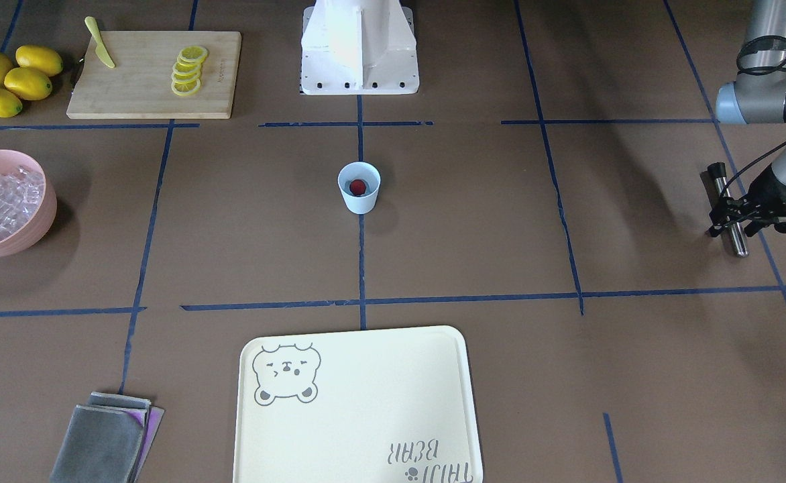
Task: Mash ice and strawberries in cup
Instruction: 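Lower the left gripper and grasp the metal rod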
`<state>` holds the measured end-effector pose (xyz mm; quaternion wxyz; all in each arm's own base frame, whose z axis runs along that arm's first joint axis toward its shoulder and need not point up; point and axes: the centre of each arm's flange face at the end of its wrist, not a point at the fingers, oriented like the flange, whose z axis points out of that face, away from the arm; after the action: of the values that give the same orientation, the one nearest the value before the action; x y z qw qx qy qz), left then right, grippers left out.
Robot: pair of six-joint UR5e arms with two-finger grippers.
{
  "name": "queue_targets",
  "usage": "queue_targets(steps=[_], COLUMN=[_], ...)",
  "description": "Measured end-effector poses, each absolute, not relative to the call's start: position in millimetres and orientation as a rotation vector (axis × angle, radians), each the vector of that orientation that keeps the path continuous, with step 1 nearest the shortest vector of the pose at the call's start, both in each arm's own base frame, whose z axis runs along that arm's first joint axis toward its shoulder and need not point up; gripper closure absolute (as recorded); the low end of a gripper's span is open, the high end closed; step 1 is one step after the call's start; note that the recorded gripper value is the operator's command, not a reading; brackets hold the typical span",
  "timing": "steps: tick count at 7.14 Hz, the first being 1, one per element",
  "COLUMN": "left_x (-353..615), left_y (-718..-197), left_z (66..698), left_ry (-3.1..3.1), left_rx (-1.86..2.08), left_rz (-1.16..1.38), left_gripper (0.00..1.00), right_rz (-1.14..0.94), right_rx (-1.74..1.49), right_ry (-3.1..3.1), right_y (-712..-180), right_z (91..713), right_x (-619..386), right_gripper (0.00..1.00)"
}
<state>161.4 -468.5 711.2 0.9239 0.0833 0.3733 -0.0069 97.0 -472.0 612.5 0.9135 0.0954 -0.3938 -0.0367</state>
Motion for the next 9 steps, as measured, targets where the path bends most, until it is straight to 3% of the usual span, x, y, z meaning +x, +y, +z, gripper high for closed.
queue_targets(steps=[1,4,6,9], left_x=[160.1,156.4,155.6,150.2], left_y=[-467.1,-463.7,-464.2,-469.4], left_z=[711.3,711.0,708.0,665.4], left_ry=[0.768,0.773,0.776,0.863], left_rx=[0.174,0.184,0.189,0.191], left_rz=[-0.014,-0.014,-0.014,0.002], left_gripper=[0.51,0.91,1.0,1.0], right_rz=[-0.076,-0.075,-0.075,-0.075], right_rx=[0.197,0.196,0.196,0.197], right_ry=[-0.811,-0.811,-0.811,-0.812], right_y=[-472.0,-472.0,-472.0,-472.0], right_z=[612.4,612.8,613.0,612.2], right_x=[97.0,97.0,97.0,97.0], right_gripper=[0.01,0.01,0.01,0.01])
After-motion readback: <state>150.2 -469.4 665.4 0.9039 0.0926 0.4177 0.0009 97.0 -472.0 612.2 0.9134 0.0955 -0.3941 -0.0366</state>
